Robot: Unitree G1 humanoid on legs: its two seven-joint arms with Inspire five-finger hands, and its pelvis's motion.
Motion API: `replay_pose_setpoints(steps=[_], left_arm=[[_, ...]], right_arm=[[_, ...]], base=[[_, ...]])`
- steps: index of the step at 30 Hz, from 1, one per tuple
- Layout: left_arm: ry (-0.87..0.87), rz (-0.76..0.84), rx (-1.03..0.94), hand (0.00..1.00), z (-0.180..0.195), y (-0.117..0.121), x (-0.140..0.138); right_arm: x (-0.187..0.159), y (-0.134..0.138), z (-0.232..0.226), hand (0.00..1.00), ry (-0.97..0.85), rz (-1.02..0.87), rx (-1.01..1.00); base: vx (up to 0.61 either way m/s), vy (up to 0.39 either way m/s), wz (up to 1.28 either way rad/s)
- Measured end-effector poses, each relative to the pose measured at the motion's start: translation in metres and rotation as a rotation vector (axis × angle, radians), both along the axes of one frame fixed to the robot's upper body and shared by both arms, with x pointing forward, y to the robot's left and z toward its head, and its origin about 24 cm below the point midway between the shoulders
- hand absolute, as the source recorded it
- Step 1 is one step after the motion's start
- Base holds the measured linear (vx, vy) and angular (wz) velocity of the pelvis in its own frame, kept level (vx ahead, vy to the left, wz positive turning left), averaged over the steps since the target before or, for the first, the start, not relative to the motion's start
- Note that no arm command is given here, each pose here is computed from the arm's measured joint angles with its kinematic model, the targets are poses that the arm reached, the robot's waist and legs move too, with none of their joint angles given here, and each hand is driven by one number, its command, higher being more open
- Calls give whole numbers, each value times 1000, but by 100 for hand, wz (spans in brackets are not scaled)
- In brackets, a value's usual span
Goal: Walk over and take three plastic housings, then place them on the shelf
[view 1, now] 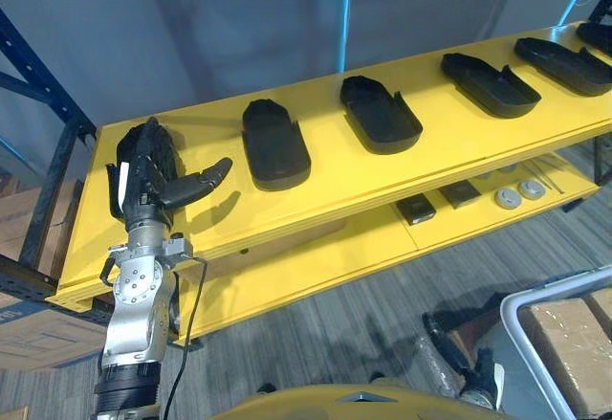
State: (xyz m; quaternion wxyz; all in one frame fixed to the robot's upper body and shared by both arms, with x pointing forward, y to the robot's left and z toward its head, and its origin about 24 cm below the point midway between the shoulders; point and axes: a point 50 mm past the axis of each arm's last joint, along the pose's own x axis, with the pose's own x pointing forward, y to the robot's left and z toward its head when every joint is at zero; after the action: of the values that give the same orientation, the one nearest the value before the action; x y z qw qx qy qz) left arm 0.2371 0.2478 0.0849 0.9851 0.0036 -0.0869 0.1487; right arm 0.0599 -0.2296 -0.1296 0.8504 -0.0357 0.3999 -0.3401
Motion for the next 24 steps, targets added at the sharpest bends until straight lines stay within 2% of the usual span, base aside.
replay_pose_setpoints(steps=[7,24], left_arm=[[64,6,-43,100,-15,1,1],[258,0,-111,100,-48,5,0]], right_arm=[[-11,2,-8,100,64,12,33],[1,7,-8,100,39,54,57]], base=[[4,2,-1],[0,0,0]])
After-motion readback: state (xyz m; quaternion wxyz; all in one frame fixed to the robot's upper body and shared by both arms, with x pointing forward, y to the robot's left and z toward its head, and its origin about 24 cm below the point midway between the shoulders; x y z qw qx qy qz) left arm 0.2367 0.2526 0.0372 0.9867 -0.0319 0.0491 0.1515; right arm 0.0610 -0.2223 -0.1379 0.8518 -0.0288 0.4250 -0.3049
